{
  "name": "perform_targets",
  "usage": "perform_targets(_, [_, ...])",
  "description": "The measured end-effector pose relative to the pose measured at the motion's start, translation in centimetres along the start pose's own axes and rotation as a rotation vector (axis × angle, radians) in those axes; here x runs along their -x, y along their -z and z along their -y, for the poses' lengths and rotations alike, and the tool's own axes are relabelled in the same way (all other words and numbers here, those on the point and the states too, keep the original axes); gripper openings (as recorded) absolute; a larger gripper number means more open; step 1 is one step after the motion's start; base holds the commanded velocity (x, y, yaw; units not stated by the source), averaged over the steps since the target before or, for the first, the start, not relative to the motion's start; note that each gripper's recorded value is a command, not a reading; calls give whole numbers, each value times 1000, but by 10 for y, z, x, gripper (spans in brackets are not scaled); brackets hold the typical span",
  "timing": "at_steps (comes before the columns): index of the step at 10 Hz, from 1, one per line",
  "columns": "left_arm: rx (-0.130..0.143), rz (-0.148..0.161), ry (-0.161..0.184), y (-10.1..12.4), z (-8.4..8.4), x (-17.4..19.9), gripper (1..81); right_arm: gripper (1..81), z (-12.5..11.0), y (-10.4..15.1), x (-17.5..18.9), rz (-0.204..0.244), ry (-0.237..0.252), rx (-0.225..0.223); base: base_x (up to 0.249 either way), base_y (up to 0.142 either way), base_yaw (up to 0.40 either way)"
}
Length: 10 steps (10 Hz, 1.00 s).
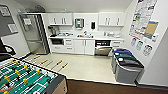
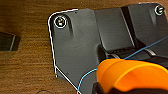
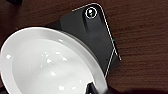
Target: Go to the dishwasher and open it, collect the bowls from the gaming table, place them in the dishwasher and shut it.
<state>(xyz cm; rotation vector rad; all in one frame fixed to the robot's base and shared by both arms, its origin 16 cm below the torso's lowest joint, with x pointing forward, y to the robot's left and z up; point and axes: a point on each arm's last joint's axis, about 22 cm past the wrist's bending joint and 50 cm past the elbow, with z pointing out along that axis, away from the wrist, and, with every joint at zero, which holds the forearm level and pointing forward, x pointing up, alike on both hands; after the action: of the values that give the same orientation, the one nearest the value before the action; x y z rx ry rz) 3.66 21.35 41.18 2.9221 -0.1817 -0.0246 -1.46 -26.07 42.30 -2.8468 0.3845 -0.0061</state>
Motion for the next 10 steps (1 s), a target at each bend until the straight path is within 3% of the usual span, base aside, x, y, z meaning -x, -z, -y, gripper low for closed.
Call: perform_targets(10, [8,0,-1,-1,-6,-1,10,10,-6,2,-3,-7,0,6,193,-86,0])
